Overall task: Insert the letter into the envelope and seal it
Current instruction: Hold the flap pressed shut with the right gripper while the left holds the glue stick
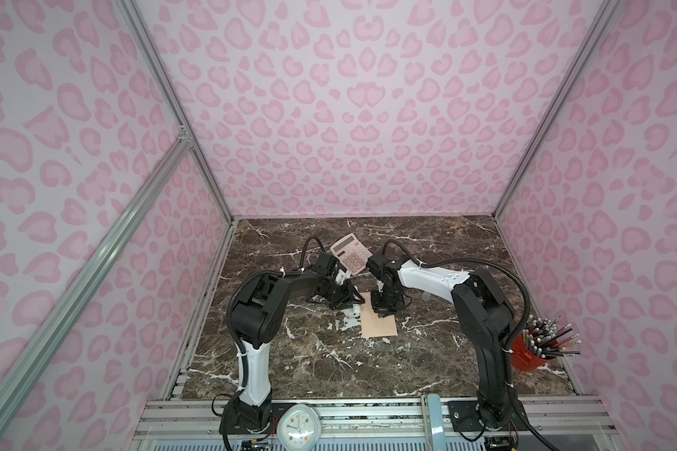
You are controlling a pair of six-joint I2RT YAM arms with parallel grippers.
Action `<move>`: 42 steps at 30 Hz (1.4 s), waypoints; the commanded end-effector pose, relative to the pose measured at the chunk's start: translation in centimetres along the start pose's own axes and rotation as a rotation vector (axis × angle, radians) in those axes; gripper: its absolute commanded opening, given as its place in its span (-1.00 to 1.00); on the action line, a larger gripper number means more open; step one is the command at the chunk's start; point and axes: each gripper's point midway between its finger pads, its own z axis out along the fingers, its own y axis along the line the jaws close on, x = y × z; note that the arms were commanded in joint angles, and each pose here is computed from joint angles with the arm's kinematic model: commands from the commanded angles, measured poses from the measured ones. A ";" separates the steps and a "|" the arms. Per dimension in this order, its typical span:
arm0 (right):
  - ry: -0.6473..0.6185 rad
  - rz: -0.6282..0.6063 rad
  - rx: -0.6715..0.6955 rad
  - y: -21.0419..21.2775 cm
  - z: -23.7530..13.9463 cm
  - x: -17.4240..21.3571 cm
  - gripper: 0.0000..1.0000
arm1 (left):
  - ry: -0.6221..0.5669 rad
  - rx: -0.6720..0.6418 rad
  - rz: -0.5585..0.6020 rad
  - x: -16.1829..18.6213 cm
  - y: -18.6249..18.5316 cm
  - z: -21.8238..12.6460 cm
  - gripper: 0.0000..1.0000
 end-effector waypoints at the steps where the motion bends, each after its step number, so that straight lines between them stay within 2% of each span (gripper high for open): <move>1: 0.039 0.030 -0.024 0.6 1.8 0.3 -0.70 | 0.005 -0.042 -0.019 0.3 1.2 0.2 -0.92; 11: -0.030 0.099 -0.002 0.4 1.6 -0.5 -0.71 | 0.024 -0.040 -0.012 0.6 1.2 0.1 -0.92; 18: -0.030 0.112 0.008 1.2 2.4 -0.2 -0.71 | 0.036 -0.039 0.000 0.6 1.2 0.0 -0.92; 27: -0.031 0.129 0.007 1.5 3.1 -0.3 -0.59 | 0.043 -0.040 0.003 0.8 1.4 0.0 -0.92; 42: -0.036 0.141 -0.024 1.9 3.1 -0.7 -0.59 | 0.040 -0.041 0.001 0.8 1.5 -0.1 -0.92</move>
